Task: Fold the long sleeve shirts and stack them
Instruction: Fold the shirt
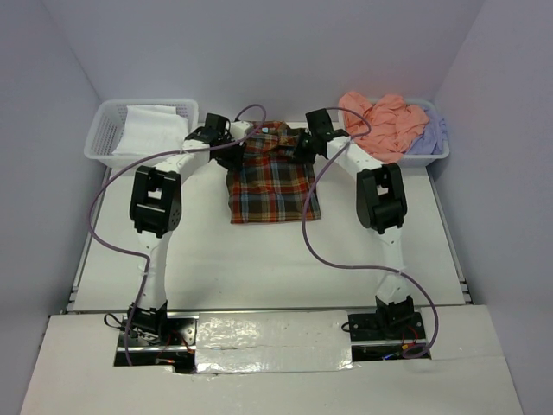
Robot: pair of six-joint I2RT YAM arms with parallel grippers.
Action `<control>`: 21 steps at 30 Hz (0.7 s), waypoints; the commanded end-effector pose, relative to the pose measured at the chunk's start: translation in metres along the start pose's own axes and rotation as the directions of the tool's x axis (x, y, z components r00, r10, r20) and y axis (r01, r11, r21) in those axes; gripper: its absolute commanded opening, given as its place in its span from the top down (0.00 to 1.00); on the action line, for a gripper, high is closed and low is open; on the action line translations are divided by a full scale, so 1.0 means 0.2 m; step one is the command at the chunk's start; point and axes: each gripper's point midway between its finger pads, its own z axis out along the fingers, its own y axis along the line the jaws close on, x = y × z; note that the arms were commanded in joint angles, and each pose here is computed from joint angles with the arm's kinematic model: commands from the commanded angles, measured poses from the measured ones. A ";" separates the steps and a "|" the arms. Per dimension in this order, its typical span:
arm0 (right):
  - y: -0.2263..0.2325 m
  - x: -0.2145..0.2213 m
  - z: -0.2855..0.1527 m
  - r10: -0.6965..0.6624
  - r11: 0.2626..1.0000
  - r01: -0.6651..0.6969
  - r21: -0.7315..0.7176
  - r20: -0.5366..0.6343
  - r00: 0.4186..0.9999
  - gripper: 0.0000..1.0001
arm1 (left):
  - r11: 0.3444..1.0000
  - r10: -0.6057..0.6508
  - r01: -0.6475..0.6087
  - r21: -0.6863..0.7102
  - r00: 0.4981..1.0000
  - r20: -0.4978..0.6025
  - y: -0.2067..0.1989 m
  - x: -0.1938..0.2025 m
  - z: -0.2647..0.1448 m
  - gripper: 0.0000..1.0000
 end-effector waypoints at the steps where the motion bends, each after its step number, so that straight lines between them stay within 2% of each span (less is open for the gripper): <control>1: 0.03 -0.15 0.03 0.054 0.999 -0.054 -0.007 0.093 0.994 1.00 | 0.997 0.075 -0.073 -0.036 0.995 0.060 0.03 -0.11 0.02 0.66; 5: -0.09 -0.19 0.12 0.096 0.993 -0.102 0.063 0.093 0.991 1.00 | 0.995 0.091 -0.089 -0.041 0.994 0.062 0.04 -0.11 0.02 0.62; 8: -0.12 -0.28 0.12 0.121 0.988 -0.132 0.075 0.141 0.983 1.00 | 0.993 0.109 -0.106 -0.051 0.992 0.058 0.05 -0.13 0.01 0.55; 11: -0.15 -0.36 0.08 0.130 0.985 -0.148 0.088 0.182 0.975 1.00 | 0.990 0.127 -0.123 -0.069 0.990 0.061 0.07 -0.16 0.00 0.45; 14: -0.11 -0.42 0.02 0.088 0.991 -0.107 0.083 0.213 0.973 0.98 | 0.982 0.159 -0.149 -0.116 0.983 0.089 0.11 -0.28 -0.06 0.35; 15: -0.09 -0.42 0.01 0.072 0.993 -0.090 0.077 0.212 0.975 0.97 | 0.980 0.165 -0.152 -0.128 0.982 0.097 0.12 -0.31 -0.08 0.28; 16: -0.05 -0.45 -0.04 0.056 0.995 -0.073 0.067 0.223 0.973 0.94 | 0.977 0.178 -0.163 -0.140 0.979 0.102 0.13 -0.33 -0.10 0.24; 17: 0.02 -0.48 -0.13 -0.008 0.998 -0.006 0.056 0.242 0.970 0.85 | 0.966 0.214 -0.189 -0.177 0.967 0.139 0.15 -0.46 -0.19 0.06; 18: 0.02 -0.48 -0.13 -0.030 0.998 0.016 0.061 0.241 0.970 0.85 | 0.965 0.216 -0.189 -0.184 0.966 0.143 0.15 -0.47 -0.20 0.01; 19: 0.06 -0.51 -0.21 -0.060 0.997 0.046 0.060 0.262 0.963 0.77 | 0.961 0.229 -0.197 -0.192 0.961 0.158 0.15 -0.51 -0.23 0.01; 21: 0.08 -0.49 -0.28 -0.111 0.992 0.089 0.095 0.254 0.961 0.69 | 0.950 0.270 -0.226 -0.214 0.941 0.206 0.14 -0.63 -0.35 0.00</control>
